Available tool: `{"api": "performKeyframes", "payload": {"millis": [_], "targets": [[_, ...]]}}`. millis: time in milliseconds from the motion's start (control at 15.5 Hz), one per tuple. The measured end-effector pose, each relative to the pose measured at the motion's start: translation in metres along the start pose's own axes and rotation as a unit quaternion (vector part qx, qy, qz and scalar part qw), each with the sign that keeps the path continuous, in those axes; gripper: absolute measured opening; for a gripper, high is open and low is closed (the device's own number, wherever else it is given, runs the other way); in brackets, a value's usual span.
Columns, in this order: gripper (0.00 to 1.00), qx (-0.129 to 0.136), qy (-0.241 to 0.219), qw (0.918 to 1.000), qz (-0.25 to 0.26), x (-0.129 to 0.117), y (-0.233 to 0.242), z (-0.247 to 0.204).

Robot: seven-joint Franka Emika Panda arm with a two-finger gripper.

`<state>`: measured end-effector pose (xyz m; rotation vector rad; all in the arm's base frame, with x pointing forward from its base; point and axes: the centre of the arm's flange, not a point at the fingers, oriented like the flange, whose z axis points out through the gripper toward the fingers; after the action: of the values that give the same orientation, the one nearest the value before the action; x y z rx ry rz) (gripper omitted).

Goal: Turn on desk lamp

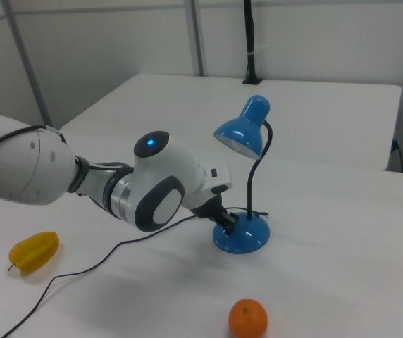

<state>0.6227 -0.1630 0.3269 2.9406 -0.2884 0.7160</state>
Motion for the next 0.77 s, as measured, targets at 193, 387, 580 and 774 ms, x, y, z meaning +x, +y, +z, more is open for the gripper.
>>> {"api": "performKeyframes", "payload": {"millis": [193, 387, 580, 774], "targets": [[0.01, 0.0, 0.003, 1.0, 0.0, -0.0001, 0.0001, 0.0015], [0.01, 0.0, 0.003, 1.0, -0.005, -0.0001, 0.0001, 0.0015], [0.01, 0.0, 0.004, 0.9999, -0.01, 0.0, 0.0001, 0.0016], [0.01, 0.0, 0.004, 0.9998, -0.021, 0.0, 0.0001, 0.0017]]}}
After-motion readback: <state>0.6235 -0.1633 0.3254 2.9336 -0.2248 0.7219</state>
